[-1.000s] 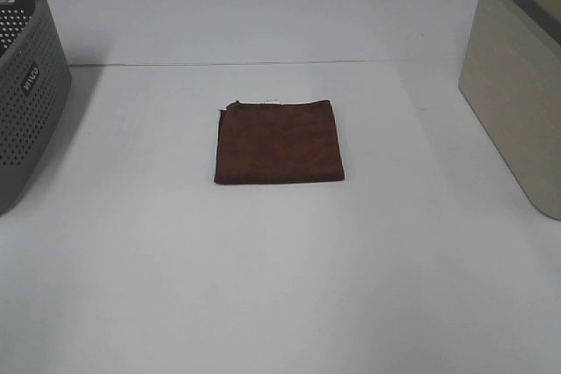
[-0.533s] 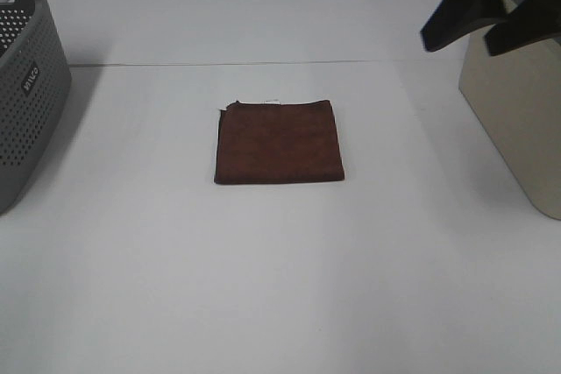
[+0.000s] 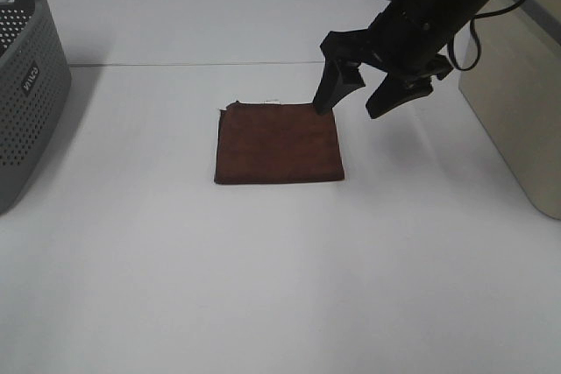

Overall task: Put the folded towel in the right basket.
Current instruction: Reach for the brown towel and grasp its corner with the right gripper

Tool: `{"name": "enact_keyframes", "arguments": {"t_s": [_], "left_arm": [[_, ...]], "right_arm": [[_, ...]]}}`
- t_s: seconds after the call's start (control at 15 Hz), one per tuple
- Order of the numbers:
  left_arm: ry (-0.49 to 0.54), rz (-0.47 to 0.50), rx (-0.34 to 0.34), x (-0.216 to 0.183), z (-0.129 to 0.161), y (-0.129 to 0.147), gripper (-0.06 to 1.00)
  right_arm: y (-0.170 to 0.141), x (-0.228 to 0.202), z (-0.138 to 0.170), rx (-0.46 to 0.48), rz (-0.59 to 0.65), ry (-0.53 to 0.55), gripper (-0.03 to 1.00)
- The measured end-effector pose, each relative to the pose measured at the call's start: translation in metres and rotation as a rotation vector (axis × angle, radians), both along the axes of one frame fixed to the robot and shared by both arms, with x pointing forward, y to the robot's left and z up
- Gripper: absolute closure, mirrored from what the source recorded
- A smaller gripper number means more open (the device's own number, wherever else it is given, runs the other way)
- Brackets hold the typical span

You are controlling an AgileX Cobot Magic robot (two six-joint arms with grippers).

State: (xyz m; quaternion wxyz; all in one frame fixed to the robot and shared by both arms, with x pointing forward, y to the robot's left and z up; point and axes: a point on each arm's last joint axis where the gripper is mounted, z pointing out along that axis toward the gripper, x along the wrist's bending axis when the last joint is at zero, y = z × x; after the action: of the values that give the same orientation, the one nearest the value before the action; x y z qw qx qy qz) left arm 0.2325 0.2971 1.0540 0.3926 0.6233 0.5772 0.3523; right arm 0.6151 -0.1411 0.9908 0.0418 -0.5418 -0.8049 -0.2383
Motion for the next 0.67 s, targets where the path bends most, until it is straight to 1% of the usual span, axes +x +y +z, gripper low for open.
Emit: {"name": "enact_keyframes", "arguments": {"t_s": [0.13, 0.27, 0.47, 0.67], "left_arm": [[0.0, 0.0, 0.0, 0.0, 0.0, 0.0, 0.07], [0.0, 0.0, 0.0, 0.0, 0.0, 0.0, 0.07], [0.0, 0.0, 0.0, 0.0, 0.0, 0.0, 0.07], [0.0, 0.0, 0.0, 0.0, 0.0, 0.0, 0.07]], "right_arm": [[0.007, 0.015, -0.025, 0.016, -0.015, 0.051, 0.21], [0.011, 0.025, -0.043, 0.012, -0.022, 0.077, 0.21], [0.017, 0.052, -0.084, 0.011, -0.068, 0.127, 0.21], [0.008, 0.069, -0.099, 0.025, -0.113, 0.127, 0.21]]}}
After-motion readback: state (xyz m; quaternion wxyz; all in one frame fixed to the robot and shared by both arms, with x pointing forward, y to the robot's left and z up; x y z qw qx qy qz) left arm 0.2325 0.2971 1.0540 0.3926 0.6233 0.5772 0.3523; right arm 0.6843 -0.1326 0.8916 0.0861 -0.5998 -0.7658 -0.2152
